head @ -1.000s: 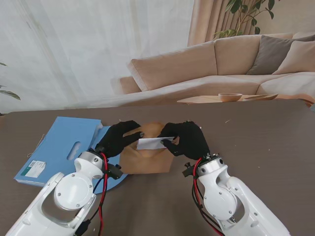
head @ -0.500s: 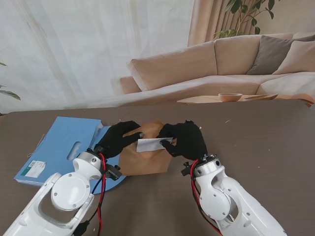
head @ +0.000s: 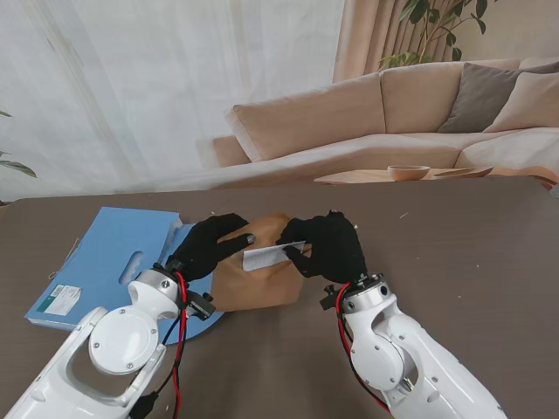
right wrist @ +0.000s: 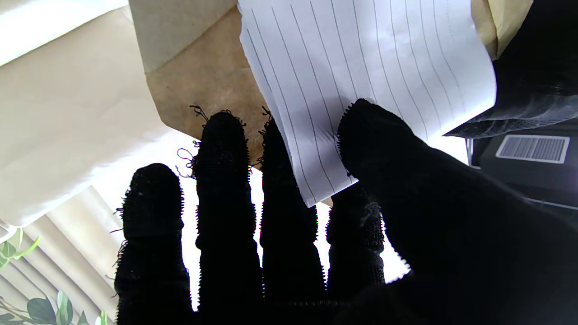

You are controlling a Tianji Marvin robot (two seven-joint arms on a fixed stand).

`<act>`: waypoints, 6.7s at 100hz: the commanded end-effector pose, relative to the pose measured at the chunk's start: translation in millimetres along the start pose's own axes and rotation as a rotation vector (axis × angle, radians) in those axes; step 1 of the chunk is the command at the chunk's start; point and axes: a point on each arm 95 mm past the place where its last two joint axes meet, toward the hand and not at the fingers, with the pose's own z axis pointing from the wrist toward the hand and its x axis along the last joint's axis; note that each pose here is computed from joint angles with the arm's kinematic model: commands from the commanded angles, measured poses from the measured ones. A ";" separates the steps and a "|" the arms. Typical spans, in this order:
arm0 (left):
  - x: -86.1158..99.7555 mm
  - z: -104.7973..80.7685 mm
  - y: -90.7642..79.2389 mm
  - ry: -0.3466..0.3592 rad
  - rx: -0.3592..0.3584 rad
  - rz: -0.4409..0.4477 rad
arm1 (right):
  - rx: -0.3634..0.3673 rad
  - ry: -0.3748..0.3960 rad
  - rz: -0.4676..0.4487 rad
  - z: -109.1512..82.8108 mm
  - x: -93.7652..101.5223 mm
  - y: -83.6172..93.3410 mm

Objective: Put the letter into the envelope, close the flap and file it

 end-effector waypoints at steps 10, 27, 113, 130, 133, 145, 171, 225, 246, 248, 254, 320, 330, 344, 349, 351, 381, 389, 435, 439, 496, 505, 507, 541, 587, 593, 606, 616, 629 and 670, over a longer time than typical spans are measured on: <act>5.7 -2.4 1.2 0.008 -0.017 -0.024 | -0.025 0.032 -0.003 -1.1 2.5 -2.6; 6.2 -3.0 0.3 0.005 -0.017 -0.030 | -0.045 0.047 -0.012 -2.1 3.0 -2.4; 8.9 -5.2 -1.8 0.008 -0.004 -0.083 | 0.025 -0.018 -0.035 0.6 9.8 -8.6; 9.0 -5.7 -1.4 0.006 -0.003 -0.092 | 0.044 -0.003 -0.032 2.3 12.6 -10.3; 9.1 -5.8 -1.5 0.006 -0.004 -0.093 | 0.049 0.000 -0.033 2.6 12.9 -10.7; 9.3 -6.0 -1.6 0.007 -0.005 -0.095 | 0.070 0.008 -0.055 2.9 14.5 -11.0; 8.9 -6.0 -1.6 0.006 -0.006 -0.092 | 0.107 0.020 -0.105 0.3 18.3 -8.3; 8.8 -5.9 -0.2 0.003 -0.018 -0.084 | 0.139 0.050 -0.173 0.7 25.9 -6.7; 8.5 -5.8 1.3 -0.001 -0.022 -0.075 | 0.123 0.065 -0.167 1.7 29.0 -6.1; 8.5 -5.7 1.3 -0.002 -0.022 -0.075 | 0.123 0.066 -0.165 1.8 29.2 -5.9; 8.6 -5.6 1.6 -0.002 -0.022 -0.075 | 0.120 0.071 -0.162 2.2 30.0 -5.7; 8.7 -5.9 2.7 0.030 0.003 -0.120 | 0.068 -0.017 -0.027 -0.9 28.7 -8.1; 8.9 -6.2 2.1 0.035 0.006 -0.140 | 0.065 -0.037 -0.009 -1.7 27.3 -9.3; 9.5 -5.8 1.5 0.041 0.005 -0.151 | 0.069 -0.056 0.029 -0.4 26.5 -12.1; 9.8 -5.8 1.4 0.042 0.002 -0.156 | 0.074 -0.058 0.037 0.5 26.5 -13.0; 9.9 -5.8 1.4 0.042 0.001 -0.157 | 0.075 -0.058 0.040 0.9 26.5 -13.4; 10.5 -6.8 1.6 0.037 -0.009 -0.175 | 0.083 -0.039 0.029 7.1 26.1 -20.7; 10.2 -6.6 0.9 0.037 -0.007 -0.173 | 0.085 -0.033 0.015 7.3 26.4 -20.9; 8.5 -5.8 1.1 0.019 -0.008 -0.157 | 0.084 0.022 -0.110 4.9 34.5 -12.5; 8.6 -5.9 1.4 0.018 -0.010 -0.154 | 0.081 0.022 -0.115 4.9 34.6 -12.3; 10.7 -4.4 8.9 0.017 -0.026 -0.147 | 0.100 0.040 -0.157 2.4 38.1 -7.8; 11.9 -4.0 10.8 0.018 -0.028 -0.154 | 0.110 0.050 -0.157 4.5 39.1 -10.1; 12.3 -4.0 11.1 0.019 -0.029 -0.156 | 0.113 0.052 -0.157 5.1 39.3 -10.7; 11.4 -4.2 8.7 0.032 -0.027 -0.161 | 0.112 0.009 -0.163 10.2 40.6 -14.1; 12.3 -4.9 11.4 0.036 -0.035 -0.167 | 0.120 0.030 -0.166 18.4 46.1 -21.0; 12.5 -4.8 11.5 0.037 -0.033 -0.168 | 0.122 0.034 -0.167 18.6 46.7 -21.9; 12.1 -4.6 9.7 0.038 -0.026 -0.166 | 0.122 0.029 -0.171 15.3 46.8 -19.8; 11.0 -4.4 7.4 0.038 -0.018 -0.167 | 0.115 0.015 -0.182 10.0 46.3 -15.6; 9.1 -4.3 5.2 0.037 -0.011 -0.167 | 0.094 -0.009 -0.192 3.2 45.7 -8.7; 8.1 -4.9 3.0 0.037 -0.010 -0.169 | 0.055 -0.075 -0.237 -5.5 40.0 6.9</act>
